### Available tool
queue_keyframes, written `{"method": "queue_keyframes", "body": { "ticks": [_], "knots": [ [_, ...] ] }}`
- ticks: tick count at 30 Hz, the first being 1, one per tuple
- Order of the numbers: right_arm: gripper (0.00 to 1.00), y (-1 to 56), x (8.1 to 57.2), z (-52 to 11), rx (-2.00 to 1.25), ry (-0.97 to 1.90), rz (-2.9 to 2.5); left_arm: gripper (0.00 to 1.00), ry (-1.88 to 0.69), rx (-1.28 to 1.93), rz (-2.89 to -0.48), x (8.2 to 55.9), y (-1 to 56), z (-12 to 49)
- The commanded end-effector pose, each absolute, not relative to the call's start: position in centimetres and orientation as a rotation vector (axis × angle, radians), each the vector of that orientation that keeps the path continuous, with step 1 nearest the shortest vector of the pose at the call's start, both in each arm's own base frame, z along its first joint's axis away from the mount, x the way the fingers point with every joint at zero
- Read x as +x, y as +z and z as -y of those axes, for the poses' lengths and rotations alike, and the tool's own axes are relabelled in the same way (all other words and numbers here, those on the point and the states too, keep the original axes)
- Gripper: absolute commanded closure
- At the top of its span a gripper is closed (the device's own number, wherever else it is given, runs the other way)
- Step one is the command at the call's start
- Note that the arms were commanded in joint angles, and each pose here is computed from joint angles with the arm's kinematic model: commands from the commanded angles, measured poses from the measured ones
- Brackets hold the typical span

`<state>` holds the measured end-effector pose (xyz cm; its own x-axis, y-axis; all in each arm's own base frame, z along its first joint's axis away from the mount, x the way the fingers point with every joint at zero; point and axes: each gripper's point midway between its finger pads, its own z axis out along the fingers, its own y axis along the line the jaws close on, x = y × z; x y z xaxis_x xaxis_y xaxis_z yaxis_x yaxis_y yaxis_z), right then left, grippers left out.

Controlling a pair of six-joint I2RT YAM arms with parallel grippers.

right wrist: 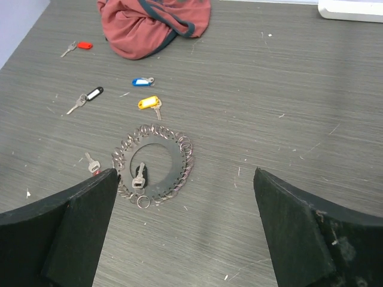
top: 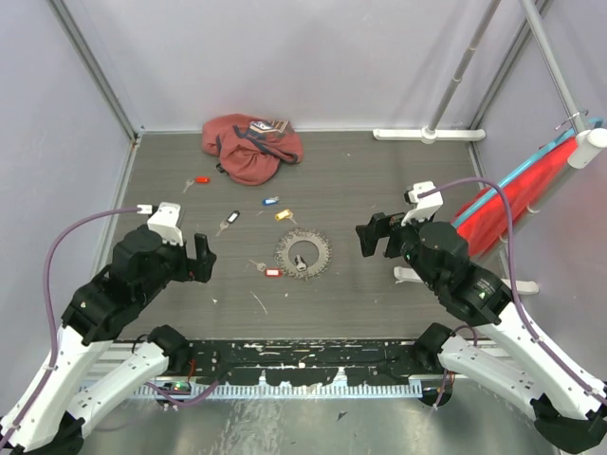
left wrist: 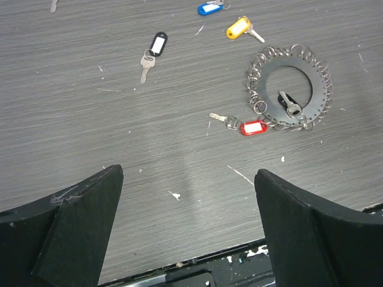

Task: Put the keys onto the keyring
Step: Pick up the keyring from the center of the board.

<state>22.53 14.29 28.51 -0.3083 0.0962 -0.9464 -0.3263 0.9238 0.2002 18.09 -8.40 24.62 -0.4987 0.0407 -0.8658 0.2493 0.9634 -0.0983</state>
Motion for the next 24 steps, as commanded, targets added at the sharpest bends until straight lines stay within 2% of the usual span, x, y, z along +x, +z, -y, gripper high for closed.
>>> {"method": "queue_keyframes", "body": {
  "ticks": [1,12,17,19,22,24],
  "knots": [
    [0.00,30.0,23.0,-13.6,-0.123,0.396,-1.797,0.02,-0.215,0.202,-2.051,18.6,24.5,7.9],
    [0.00,27.8,23.2,-13.6,-0.103,0.357,-1.897,0.02,-0.234,0.189,-2.059,18.8,24.3,8.3],
    [0.00,26.0,23.0,-15.5,-0.189,0.378,-2.021,0.02,-0.260,0.165,-2.119,19.7,23.9,9.6],
    [0.05,24.7,22.8,-16.4,-0.230,0.389,-2.086,0.02,-0.274,0.172,-2.144,19.9,23.6,10.2],
    [0.20,22.7,23.1,-17.7,-0.258,0.393,-2.175,0.00,-0.291,0.189,-2.168,20.2,23.0,10.9],
    [0.22,21.2,23.2,-19.1,-0.293,0.428,-2.231,0.00,-0.299,0.213,-2.182,20.3,22.4,11.3]
  ]
}}
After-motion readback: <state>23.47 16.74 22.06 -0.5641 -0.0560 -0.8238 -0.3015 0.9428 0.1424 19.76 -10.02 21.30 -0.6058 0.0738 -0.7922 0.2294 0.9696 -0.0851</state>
